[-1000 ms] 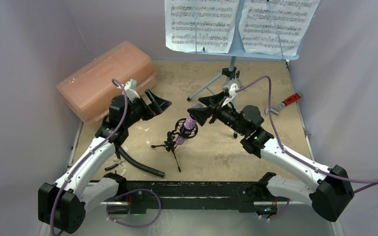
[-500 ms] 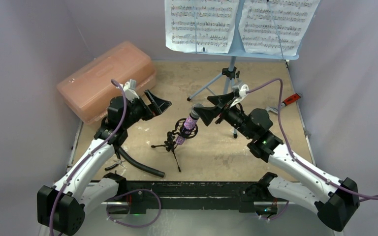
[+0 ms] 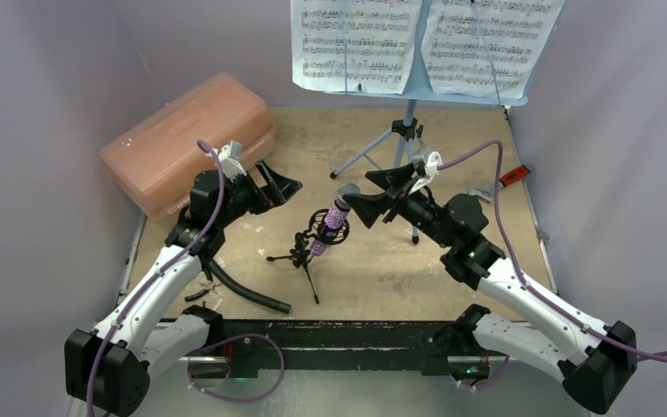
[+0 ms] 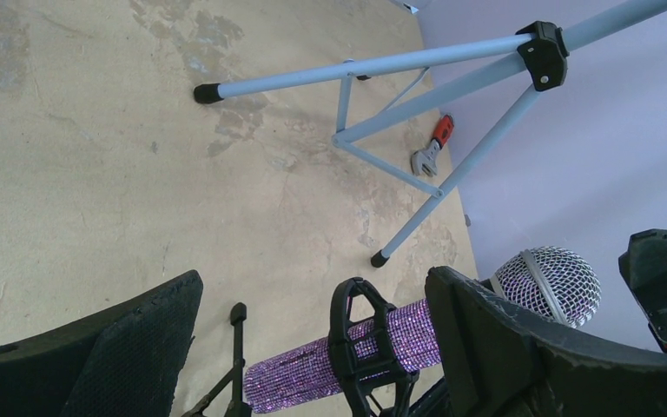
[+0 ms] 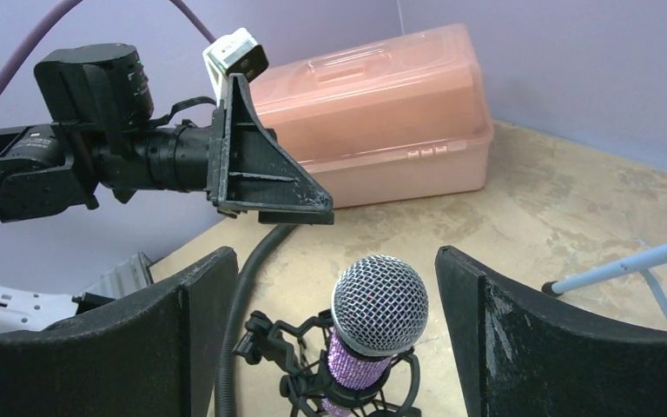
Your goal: Set up the instrument practice props
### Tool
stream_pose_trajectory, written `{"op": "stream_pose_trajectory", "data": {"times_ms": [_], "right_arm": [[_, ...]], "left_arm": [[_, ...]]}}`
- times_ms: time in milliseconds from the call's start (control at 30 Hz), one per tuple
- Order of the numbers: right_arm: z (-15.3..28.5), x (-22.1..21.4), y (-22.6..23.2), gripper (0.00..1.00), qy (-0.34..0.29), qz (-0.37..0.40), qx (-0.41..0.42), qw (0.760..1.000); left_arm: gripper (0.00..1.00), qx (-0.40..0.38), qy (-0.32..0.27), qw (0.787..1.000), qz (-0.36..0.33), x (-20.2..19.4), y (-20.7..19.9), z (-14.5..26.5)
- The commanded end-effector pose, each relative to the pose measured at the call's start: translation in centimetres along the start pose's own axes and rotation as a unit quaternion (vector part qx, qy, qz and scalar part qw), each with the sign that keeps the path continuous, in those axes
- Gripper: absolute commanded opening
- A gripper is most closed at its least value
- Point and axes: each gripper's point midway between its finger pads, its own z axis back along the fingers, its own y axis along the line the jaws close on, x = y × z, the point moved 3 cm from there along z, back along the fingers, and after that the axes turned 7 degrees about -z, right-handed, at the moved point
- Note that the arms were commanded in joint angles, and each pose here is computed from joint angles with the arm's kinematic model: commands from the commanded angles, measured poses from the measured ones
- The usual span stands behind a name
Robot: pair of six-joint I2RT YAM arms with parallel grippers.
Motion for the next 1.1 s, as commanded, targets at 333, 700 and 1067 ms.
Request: {"op": "stream_pose_trajectory", "data": {"times_ms": [333,700,1067], "right_arm": [[0.4,3.8,1.0,0.9,-0.073,-0.041,0.032,0.996],[2.3,5.0,-2.7,0.9,-0.096,-0.069,-0.013,0.993],[4.4,4.7,-5.2,0.93,-0.109,-0.073,-0.076,0.988]], "left_arm": [[0.99,-0.006,-0.046,0.999,-0.028,2.6,-1.7,1.8],[0.99,-0.054,-0.066,0.994,-0.072,3.7,-3.8,3.2],[0.99,-0.029,-0.058,0.991,-0.12,4.1,-3.6,4.1]]}}
